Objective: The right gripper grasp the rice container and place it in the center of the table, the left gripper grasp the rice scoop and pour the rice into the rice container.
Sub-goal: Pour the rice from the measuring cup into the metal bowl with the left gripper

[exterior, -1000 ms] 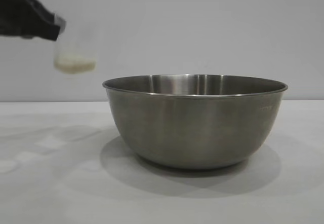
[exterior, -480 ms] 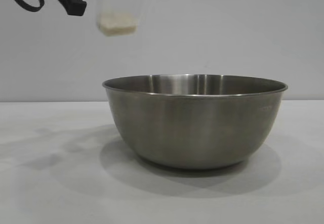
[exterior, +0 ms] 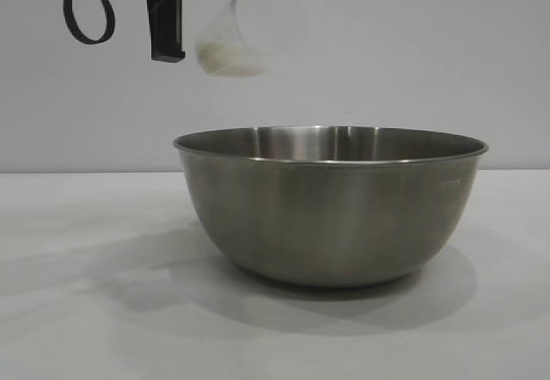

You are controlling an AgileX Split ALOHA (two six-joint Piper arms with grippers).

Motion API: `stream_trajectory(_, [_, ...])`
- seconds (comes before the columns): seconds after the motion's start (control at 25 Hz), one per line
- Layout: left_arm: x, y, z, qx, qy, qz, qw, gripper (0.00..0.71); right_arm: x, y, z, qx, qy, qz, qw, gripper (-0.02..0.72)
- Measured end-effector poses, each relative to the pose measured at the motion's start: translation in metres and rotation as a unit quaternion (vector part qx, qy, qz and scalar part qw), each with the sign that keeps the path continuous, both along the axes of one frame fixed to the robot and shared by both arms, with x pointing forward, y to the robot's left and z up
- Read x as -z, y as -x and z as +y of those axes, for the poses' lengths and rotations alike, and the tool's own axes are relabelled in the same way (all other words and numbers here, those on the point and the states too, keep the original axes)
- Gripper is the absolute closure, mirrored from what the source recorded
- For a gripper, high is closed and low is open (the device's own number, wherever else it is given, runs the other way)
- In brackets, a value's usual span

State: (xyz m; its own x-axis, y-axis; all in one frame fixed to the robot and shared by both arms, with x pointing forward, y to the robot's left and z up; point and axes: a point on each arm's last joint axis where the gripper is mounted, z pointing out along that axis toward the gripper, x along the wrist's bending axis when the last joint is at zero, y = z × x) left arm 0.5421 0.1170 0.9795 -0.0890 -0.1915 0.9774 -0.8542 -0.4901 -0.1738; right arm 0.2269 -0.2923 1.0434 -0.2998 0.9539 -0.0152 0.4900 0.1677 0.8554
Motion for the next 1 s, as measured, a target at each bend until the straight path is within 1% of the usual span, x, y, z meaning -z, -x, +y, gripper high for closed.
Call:
stream_trajectory(0.16, [0.005, 0.005, -0.003, 0.033, -0.051, -0.031, 0.998, 0.710, 0.000, 0.000, 0.000, 0.000, 0.000, 0.000, 1.000, 0.484])
stream_trajectory(0.28, [0.006, 0.009, -0.010, 0.058, -0.082, -0.062, 0.993, 0.710, 0.000, 0.000, 0.000, 0.000, 0.000, 0.000, 1.000, 0.484])
stream_trajectory(0.52, [-0.003, 0.012, -0.025, 0.100, -0.105, -0.117, 0.982, 0.710, 0.000, 0.000, 0.000, 0.000, 0.000, 0.000, 1.000, 0.484])
stream_trajectory(0.8, [-0.007, 0.005, -0.028, 0.109, -0.145, -0.149, 0.972, 0.710, 0.000, 0.000, 0.000, 0.000, 0.000, 0.000, 1.000, 0.484])
stream_trajectory(1.0, [-0.006, 0.005, -0.027, 0.113, -0.159, -0.153, 0.969, 0.710, 0.000, 0.000, 0.000, 0.000, 0.000, 0.000, 1.000, 0.484])
